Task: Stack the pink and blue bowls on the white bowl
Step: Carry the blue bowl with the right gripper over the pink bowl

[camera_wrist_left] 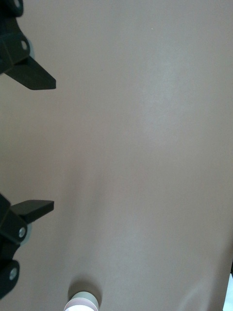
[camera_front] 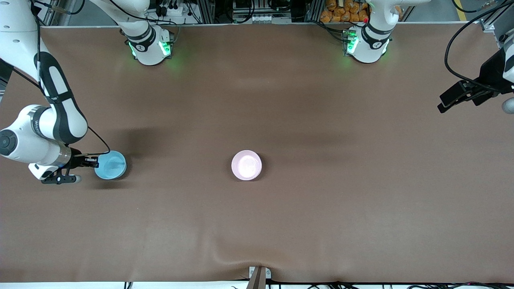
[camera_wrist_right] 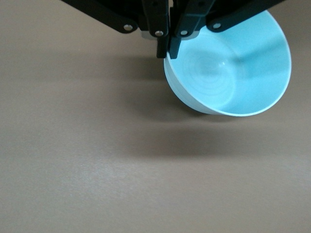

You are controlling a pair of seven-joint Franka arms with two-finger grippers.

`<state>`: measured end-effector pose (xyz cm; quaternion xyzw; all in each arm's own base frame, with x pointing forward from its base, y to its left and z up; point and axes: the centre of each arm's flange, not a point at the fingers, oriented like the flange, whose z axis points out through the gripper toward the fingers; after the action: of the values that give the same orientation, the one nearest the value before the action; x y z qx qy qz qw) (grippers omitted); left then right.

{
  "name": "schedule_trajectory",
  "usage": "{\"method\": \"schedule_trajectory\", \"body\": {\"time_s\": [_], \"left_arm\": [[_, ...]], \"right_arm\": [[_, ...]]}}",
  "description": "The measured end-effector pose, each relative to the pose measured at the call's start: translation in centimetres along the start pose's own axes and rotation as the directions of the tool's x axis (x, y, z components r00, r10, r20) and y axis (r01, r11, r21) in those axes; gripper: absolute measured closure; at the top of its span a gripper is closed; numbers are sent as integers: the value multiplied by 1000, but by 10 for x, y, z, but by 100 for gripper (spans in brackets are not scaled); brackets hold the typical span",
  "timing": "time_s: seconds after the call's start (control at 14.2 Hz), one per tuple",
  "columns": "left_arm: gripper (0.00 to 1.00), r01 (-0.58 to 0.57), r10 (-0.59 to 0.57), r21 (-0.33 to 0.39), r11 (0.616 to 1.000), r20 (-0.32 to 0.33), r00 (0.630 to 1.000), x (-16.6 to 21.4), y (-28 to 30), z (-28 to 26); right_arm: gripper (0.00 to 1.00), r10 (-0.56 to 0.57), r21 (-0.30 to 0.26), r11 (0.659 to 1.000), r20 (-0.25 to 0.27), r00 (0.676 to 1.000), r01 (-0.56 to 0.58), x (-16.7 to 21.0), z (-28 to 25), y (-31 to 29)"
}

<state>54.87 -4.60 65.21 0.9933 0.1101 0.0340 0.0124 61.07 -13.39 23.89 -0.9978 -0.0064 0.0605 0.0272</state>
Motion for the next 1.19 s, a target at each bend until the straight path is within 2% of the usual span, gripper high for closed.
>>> {"method": "schedule_trajectory", "body": {"time_s": [0.14,0.28,0.42,0.56,0.7,1.19], "left_arm": [[0,-9,9,0,1000,1,1000,-2,4,0],[0,-11,11,0,1000,2,1000,-2,6,1],[0,-10,10,0,1000,2,1000,-2,5,1],[0,-9,9,0,1000,3,1000,-2,5,1],[0,-9,9,0,1000,2,1000,-2,5,1],[0,-8,8,-2,1000,-5,1000,-3,4,-3]], "right_arm": [[98,59,20,998,30,998,-60,15,-31,-29],[98,142,92,985,25,990,-144,25,-53,-77],[98,233,133,963,29,972,-234,32,-65,-141],[98,325,138,935,30,945,-326,35,-79,-217],[98,371,140,918,25,928,-371,32,-89,-281],[98,502,140,853,39,864,-502,-6,-83,-435]]}}
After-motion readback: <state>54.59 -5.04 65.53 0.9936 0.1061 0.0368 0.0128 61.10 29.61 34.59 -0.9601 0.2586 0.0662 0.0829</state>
